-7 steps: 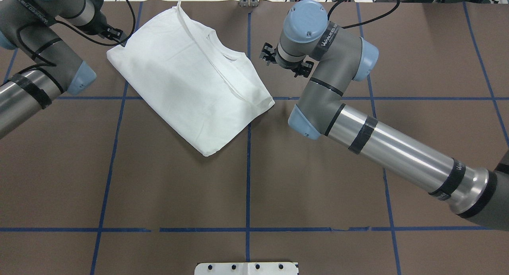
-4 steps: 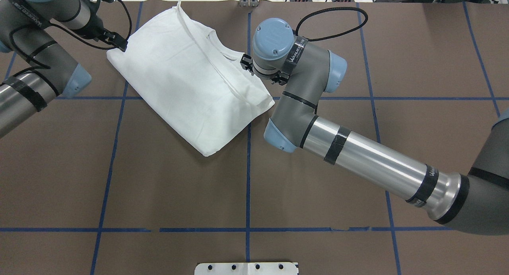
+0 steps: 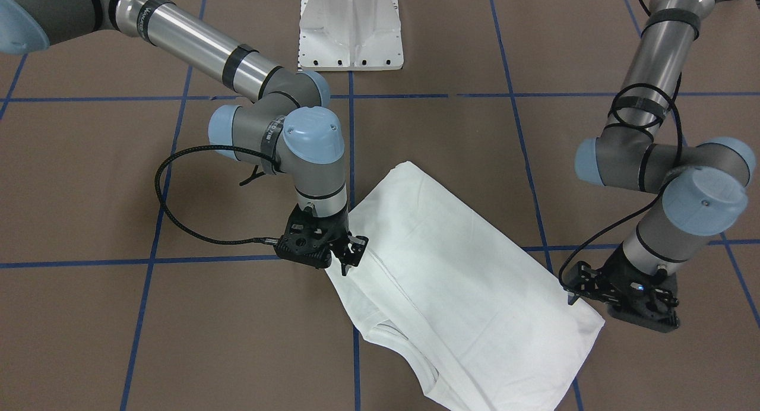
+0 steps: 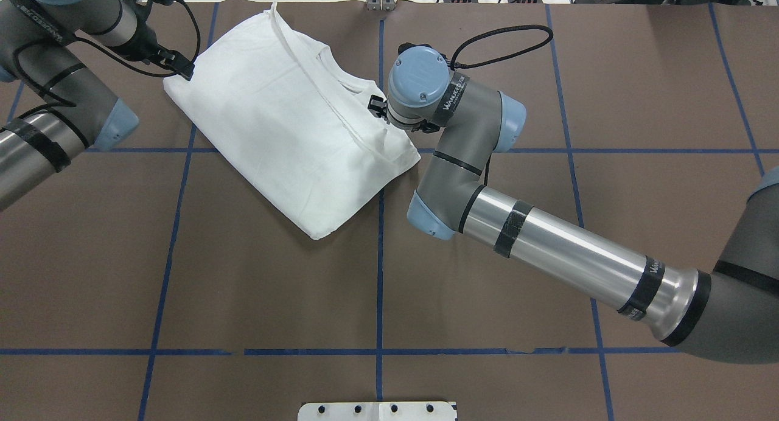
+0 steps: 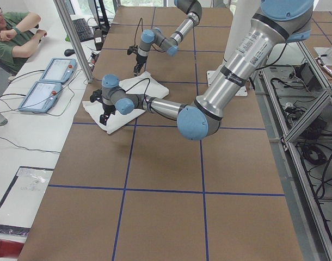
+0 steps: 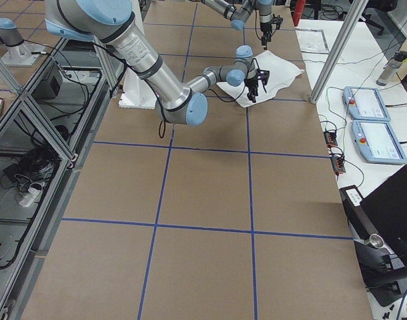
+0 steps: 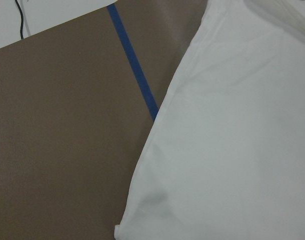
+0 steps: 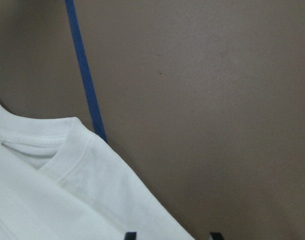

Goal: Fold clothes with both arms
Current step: 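Grasp the shirt's collar corner with the right gripper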

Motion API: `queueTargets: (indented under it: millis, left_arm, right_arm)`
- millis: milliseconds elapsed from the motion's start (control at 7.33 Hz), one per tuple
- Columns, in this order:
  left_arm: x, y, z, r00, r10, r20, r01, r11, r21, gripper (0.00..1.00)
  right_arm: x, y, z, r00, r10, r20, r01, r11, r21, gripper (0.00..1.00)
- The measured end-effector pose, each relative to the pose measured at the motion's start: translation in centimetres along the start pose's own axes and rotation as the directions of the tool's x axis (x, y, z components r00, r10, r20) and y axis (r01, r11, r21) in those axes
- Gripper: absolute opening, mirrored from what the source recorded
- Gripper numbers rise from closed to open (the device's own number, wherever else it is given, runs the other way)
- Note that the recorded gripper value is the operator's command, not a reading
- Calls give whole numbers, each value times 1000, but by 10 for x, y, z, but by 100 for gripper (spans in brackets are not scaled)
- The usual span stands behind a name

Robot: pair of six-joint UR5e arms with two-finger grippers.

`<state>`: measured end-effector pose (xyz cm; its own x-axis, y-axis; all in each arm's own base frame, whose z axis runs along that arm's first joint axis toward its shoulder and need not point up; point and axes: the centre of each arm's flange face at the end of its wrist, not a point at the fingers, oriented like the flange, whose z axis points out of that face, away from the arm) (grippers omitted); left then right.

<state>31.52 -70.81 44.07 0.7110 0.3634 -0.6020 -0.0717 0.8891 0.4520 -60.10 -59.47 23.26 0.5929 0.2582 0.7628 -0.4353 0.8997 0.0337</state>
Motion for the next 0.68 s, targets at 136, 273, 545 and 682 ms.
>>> queueTargets:
  millis: [136,273,545,682]
  left_arm:
    - [0,0,0,1000,1,-1,-1,1000,1,100]
    - [0,0,0,1000,1,-1,-1,1000,2,100]
    - [-1,1,0,1000,1,0,-1,1000,1,100]
    - [-1,2,1,1000,1,0,-1,1000,0,100]
  right_arm:
    - [3,0,3,999,-33,-1,33,999,0,55]
    - [5,1,5,998,-59,-2,59,998,-1,55]
    - [9,5,10,995,-97,-7,97,995,-6,53]
    - [10,7,11,994,-106,-9,106,994,-8,51]
